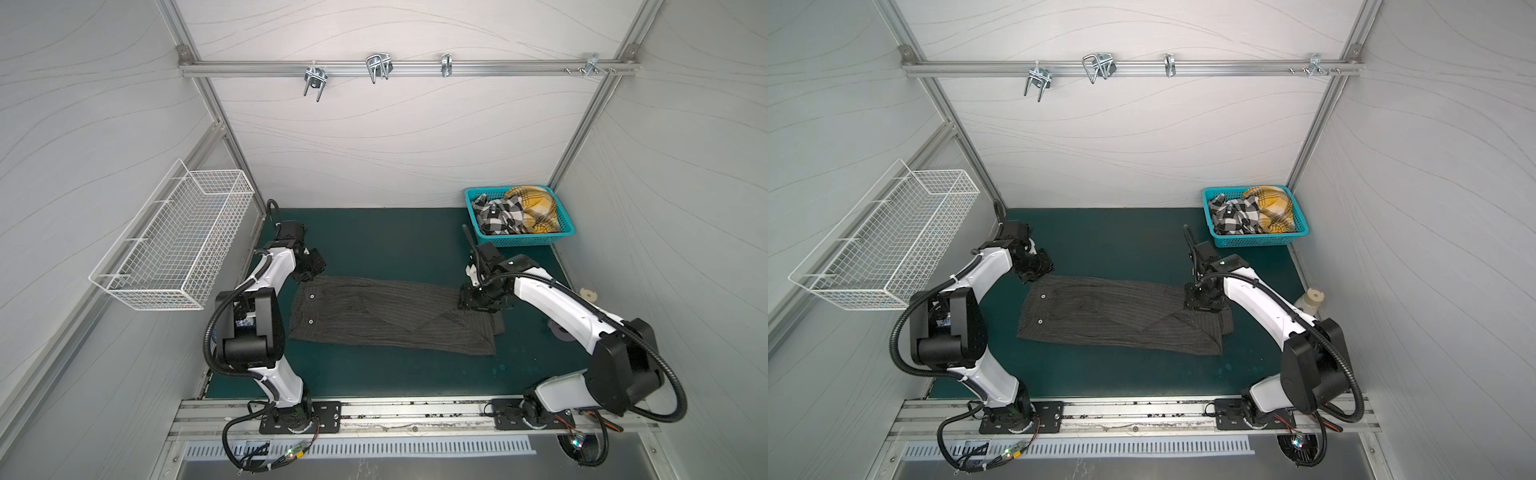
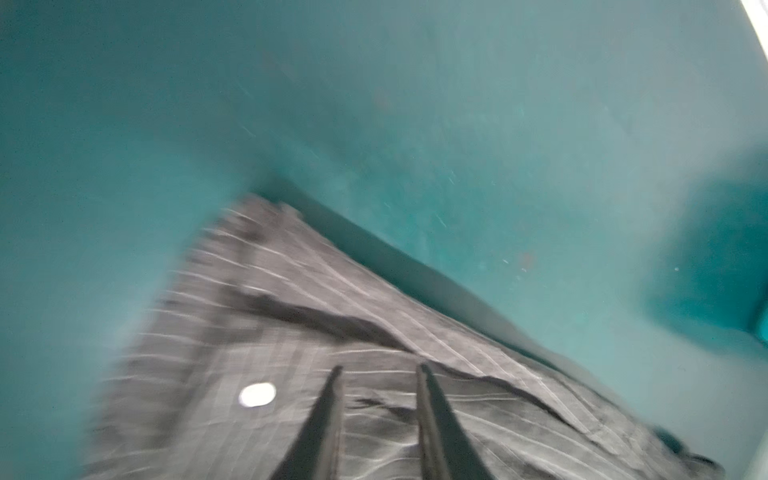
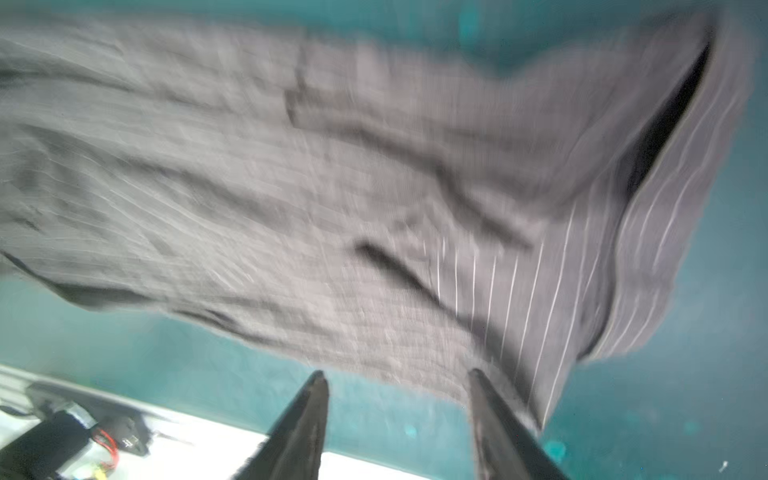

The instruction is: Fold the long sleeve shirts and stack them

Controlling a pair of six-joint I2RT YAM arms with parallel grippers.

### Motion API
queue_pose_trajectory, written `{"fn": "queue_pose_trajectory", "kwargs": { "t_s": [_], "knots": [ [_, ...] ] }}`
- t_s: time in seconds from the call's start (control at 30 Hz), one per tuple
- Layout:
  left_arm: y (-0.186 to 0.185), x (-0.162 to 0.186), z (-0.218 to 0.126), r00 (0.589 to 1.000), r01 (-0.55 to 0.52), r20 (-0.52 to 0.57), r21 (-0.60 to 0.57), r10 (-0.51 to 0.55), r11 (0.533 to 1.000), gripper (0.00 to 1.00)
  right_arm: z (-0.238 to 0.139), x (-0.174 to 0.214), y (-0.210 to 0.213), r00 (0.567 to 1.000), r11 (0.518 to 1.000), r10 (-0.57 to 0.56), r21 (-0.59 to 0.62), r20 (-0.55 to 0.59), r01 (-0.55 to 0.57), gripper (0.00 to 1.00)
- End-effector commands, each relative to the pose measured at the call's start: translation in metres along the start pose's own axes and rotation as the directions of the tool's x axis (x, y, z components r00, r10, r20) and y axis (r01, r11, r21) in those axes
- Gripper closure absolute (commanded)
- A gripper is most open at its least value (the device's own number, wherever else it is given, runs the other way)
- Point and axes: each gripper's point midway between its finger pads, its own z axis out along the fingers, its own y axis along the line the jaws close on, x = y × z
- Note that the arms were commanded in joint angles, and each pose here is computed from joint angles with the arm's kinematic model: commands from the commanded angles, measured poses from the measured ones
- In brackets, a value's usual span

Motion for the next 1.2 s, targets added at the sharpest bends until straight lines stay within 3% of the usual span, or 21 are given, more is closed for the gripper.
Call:
{"fn": "queue_pose_trajectory", "kwargs": {
  "t_s": [0.0,0.2,0.37,0.47,0.6,0.67,0.73,0.83,0.9,0.93,1.03,1.17],
  "knots": [
    [0.0,0.011,0.037,0.992,0.102,-0.085,0.038,-0.098,0.994,0.8,0.025,0.048,-0.001,0.982,0.996,0.088,0.013,-0.167,-0.087,0.61],
    [0.013,-0.009,0.052,0.985,0.148,-0.079,-0.038,-0.151,0.988,1.0,0.072,0.061,-0.001,0.948,0.98,0.195,0.011,-0.253,-0.199,0.73],
    [0.045,-0.007,0.057,0.971,0.206,-0.095,-0.122,-0.218,0.971,1.0,0.11,0.036,-0.015,0.926,0.962,0.274,0.084,-0.259,-0.261,0.81],
    [0.07,-0.003,0.049,0.961,0.246,-0.08,-0.181,-0.264,0.952,1.0,0.124,-0.016,-0.017,0.926,0.953,0.304,0.085,-0.224,-0.292,0.82],
    [0.083,0.014,0.025,0.952,0.293,-0.034,-0.185,-0.305,0.938,1.0,0.109,-0.133,0.019,0.972,0.977,0.211,-0.015,-0.103,-0.214,0.79],
    [0.065,0.044,0.023,0.946,0.309,-0.075,-0.102,-0.317,0.946,1.0,0.086,-0.171,0.034,0.989,0.99,0.141,-0.017,-0.048,-0.142,0.77],
    [0.032,0.085,0.019,0.968,0.22,-0.116,-0.036,-0.222,0.975,1.0,0.049,-0.19,0.058,0.997,0.996,0.063,-0.067,0.04,-0.061,0.67],
    [-0.002,0.143,0.003,0.988,0.055,-0.147,-0.012,-0.056,0.998,1.0,0.018,-0.163,0.064,0.998,0.999,0.001,-0.032,0.055,0.001,0.49],
    [-0.007,0.157,-0.015,0.997,0.021,-0.07,-0.015,-0.022,1.0,0.82,0.008,-0.131,0.055,0.999,1.0,-0.005,0.012,0.051,0.004,0.45],
    [-0.013,0.157,-0.024,0.999,0.013,-0.029,0.014,-0.012,1.0,0.75,0.007,-0.111,0.048,0.999,1.0,0.009,0.025,0.042,-0.01,0.44],
    [-0.03,0.142,-0.043,0.998,-0.029,0.053,0.062,0.026,0.998,0.66,0.007,-0.066,0.051,0.998,0.997,0.063,-0.049,0.031,-0.061,0.45],
    [-0.031,0.122,-0.04,0.995,-0.091,0.041,-0.02,0.092,0.996,0.66,0.024,-0.039,0.094,0.999,0.981,0.049,-0.187,-0.009,-0.049,0.54]
  ]
}}
